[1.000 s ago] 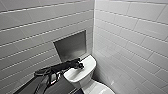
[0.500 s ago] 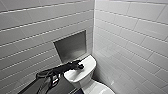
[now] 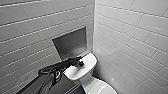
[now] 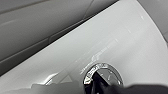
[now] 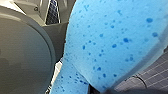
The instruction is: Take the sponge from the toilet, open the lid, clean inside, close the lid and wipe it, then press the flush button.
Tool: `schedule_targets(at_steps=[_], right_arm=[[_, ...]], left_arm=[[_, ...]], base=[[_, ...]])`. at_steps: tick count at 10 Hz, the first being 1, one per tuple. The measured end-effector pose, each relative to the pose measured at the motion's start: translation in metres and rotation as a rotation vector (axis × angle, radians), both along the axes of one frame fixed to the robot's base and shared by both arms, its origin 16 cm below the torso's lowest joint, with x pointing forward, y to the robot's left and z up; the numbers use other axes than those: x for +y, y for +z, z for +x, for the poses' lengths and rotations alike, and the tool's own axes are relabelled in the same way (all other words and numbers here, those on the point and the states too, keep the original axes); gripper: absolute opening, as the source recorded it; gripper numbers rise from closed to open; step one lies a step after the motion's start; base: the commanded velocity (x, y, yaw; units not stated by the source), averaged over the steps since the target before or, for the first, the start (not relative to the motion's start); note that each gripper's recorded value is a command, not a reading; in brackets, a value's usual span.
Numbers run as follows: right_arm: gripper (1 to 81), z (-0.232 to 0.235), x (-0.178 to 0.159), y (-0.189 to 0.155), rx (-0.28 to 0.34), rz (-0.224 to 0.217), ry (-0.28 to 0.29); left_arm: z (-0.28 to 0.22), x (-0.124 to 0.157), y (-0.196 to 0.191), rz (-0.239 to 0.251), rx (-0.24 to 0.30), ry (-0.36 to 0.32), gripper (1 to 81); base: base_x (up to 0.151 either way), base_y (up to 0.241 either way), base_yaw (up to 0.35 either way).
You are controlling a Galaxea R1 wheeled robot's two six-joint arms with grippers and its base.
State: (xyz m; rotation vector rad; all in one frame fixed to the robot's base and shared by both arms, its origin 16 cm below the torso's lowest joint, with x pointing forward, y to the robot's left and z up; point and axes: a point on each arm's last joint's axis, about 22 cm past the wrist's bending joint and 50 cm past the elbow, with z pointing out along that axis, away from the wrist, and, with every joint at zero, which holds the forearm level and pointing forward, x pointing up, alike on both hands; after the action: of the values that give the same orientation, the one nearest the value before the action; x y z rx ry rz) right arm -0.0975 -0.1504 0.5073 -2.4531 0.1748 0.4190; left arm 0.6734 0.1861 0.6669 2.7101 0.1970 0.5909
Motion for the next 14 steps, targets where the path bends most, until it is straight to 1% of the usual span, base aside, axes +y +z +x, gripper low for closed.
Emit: schedule_targets(at_steps=[2,4,6,7,8,9,10,11,12,13,14], right_arm=[[1.0,-0.003,0.006,-0.005,-0.002,-0.004,0.002],[1.0,-0.004,0.012,-0.005,-0.001,0.001,0.000],[1.0,-0.003,0.011,-0.005,0.000,0.000,0.001],[1.0,-0.003,0.011,-0.005,0.002,0.000,0.001],[1.0,-0.004,0.011,-0.005,0.003,0.000,0.001],[1.0,-0.004,0.011,-0.004,0.005,0.000,0.002],[1.0,-0.003,0.011,-0.005,0.004,-0.001,0.001],[1.0,-0.003,0.010,-0.005,0.004,-0.002,0.001],[1.0,-0.003,0.010,-0.005,0.005,-0.002,0.001],[1.0,-0.004,0.010,-0.005,0.005,-0.002,0.001],[1.0,-0.003,0.010,-0.005,0.004,-0.002,0.001]], left_arm=[[0.000,0.000,0.001,0.002,-0.010,-0.002,1.0],[-0.001,-0.001,0.004,-0.009,-0.013,-0.014,1.0],[-0.005,-0.005,0.008,-0.037,-0.019,-0.045,1.0],[-0.010,-0.011,0.010,-0.053,-0.018,-0.074,1.0],[-0.013,-0.014,0.017,-0.076,-0.005,-0.085,1.0],[-0.014,-0.034,0.041,-0.139,-0.019,-0.126,1.0],[-0.013,-0.064,0.070,-0.198,-0.043,-0.175,1.0],[-0.015,-0.085,0.096,-0.249,-0.060,-0.213,1.0],[-0.018,-0.078,0.111,-0.265,-0.070,-0.228,1.0],[-0.020,-0.052,0.119,-0.263,-0.069,-0.205,1.0],[-0.025,-0.032,0.123,-0.259,-0.068,-0.197,1.0]], base=[[0.000,0.000,0.000],[0.000,0.000,0.000],[0.000,0.000,0.000],[0.000,0.000,0.000],[0.000,0.000,0.000],[0.000,0.000,0.000],[0.000,0.000,0.000],[0.000,0.000,0.000],[0.000,0.000,0.000],[0.000,0.000,0.000],[0.000,0.000,0.000]])
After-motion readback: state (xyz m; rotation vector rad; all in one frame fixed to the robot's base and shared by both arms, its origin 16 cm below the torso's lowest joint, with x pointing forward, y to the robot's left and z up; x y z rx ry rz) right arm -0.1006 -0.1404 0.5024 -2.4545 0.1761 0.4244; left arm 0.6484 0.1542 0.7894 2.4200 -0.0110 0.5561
